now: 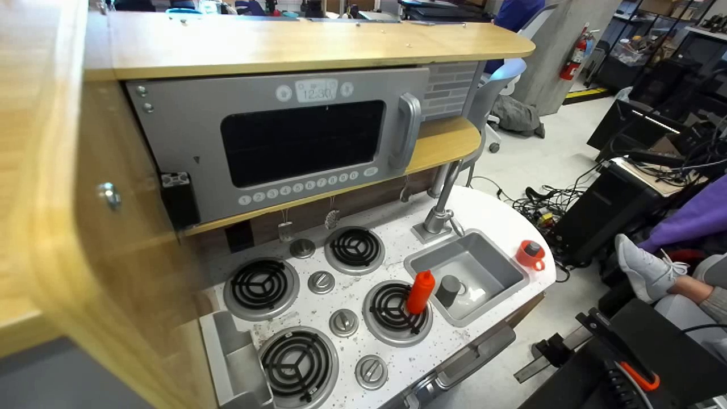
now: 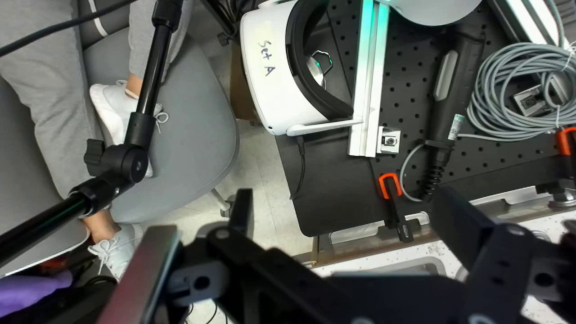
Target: Remove the sauce bottle from the stove and place it on the right side of the countertop
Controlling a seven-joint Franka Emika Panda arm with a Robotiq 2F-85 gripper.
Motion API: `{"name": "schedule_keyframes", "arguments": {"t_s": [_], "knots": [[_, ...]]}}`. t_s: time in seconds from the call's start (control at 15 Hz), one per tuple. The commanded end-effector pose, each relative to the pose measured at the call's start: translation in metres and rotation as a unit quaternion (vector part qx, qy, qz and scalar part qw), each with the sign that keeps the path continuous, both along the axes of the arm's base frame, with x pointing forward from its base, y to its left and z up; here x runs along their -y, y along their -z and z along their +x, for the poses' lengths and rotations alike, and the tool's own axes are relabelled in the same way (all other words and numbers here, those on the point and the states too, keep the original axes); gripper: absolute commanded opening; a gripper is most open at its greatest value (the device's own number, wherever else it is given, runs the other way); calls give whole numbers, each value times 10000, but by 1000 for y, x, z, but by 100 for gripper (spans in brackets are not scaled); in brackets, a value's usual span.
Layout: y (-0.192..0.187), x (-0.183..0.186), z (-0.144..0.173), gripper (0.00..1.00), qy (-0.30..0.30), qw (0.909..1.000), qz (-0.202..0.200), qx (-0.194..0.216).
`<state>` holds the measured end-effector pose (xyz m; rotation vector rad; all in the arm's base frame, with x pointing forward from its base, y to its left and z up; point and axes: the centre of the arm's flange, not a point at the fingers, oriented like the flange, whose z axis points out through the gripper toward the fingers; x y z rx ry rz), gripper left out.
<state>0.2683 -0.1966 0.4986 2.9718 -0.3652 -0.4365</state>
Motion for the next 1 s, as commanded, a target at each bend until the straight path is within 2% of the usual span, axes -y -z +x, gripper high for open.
{"name": "schedule_keyframes", "arguments": {"t_s": [0.0,0.67,0.93], "knots": [[0,0,0,100,0,10000,0,0],[0,0,0,100,0,10000,0,0],[12,-14,34,100,35,10000,65,34]]}}
